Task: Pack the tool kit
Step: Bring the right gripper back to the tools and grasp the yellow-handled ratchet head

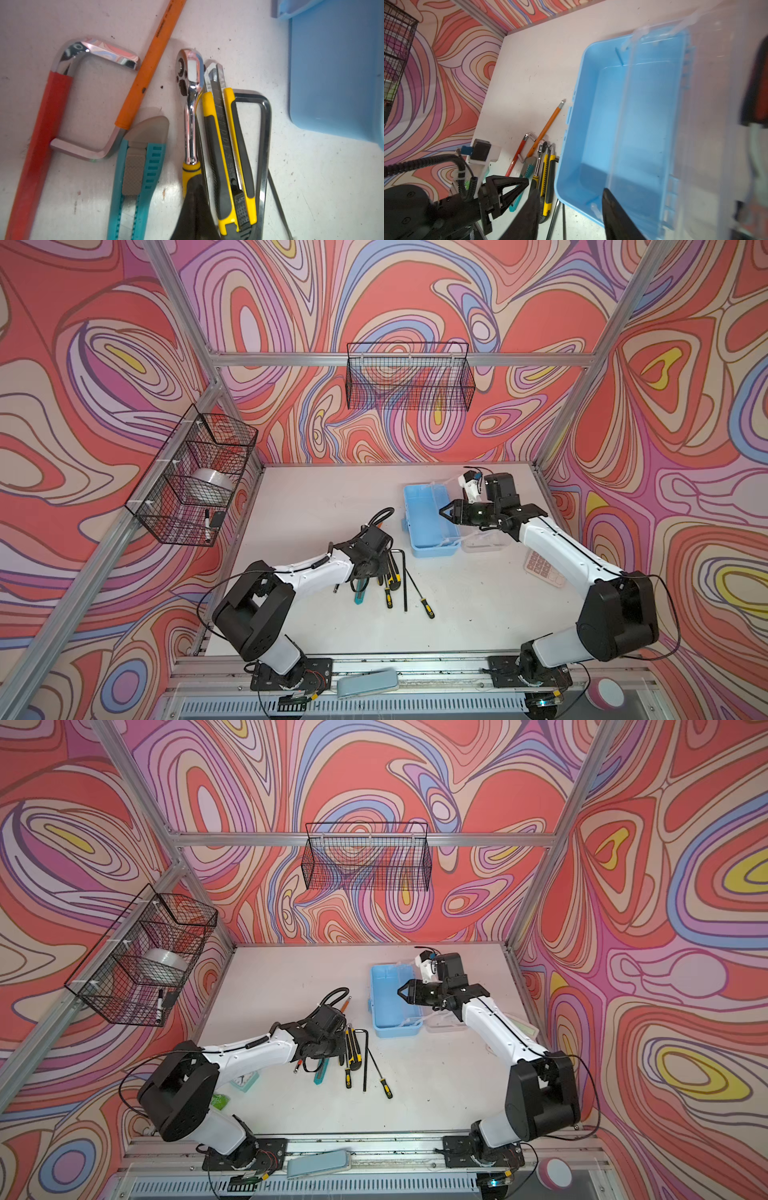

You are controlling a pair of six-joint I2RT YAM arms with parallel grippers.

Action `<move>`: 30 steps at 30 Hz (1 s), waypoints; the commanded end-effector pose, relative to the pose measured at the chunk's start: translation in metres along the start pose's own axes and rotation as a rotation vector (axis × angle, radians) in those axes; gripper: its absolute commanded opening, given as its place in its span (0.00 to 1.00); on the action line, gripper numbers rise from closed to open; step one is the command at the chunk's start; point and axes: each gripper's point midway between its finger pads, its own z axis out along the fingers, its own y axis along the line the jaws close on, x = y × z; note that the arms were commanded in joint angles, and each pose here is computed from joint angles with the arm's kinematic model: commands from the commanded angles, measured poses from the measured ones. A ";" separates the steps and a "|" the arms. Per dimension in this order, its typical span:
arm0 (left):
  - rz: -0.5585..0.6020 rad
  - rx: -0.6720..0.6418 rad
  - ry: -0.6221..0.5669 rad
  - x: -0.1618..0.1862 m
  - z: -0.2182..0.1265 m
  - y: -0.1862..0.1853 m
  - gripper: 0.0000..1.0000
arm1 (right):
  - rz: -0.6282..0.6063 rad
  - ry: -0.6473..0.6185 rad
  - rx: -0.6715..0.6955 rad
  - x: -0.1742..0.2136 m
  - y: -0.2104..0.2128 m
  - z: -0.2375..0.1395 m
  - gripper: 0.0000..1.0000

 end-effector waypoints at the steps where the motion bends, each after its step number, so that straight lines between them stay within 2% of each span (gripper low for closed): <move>1: -0.013 -0.028 0.017 0.007 0.001 0.008 0.00 | 0.010 0.011 0.009 0.004 0.011 0.021 0.48; 4: -0.034 -0.039 -0.002 0.007 -0.004 0.015 0.05 | -0.021 0.040 -0.013 0.013 0.036 0.041 0.48; 9: -0.070 -0.028 -0.060 0.006 -0.022 0.025 0.31 | -0.066 0.137 0.087 0.039 0.055 0.078 0.48; 11: -0.090 -0.032 -0.085 0.006 -0.029 0.031 0.36 | -0.076 0.162 0.109 0.050 0.062 0.089 0.48; 20: -0.183 -0.042 -0.146 0.005 -0.049 0.064 0.50 | -0.168 0.289 0.226 0.100 0.078 0.137 0.42; 30: -0.219 -0.074 -0.168 0.012 -0.058 0.088 0.59 | -0.199 0.366 0.248 0.134 0.081 0.171 0.38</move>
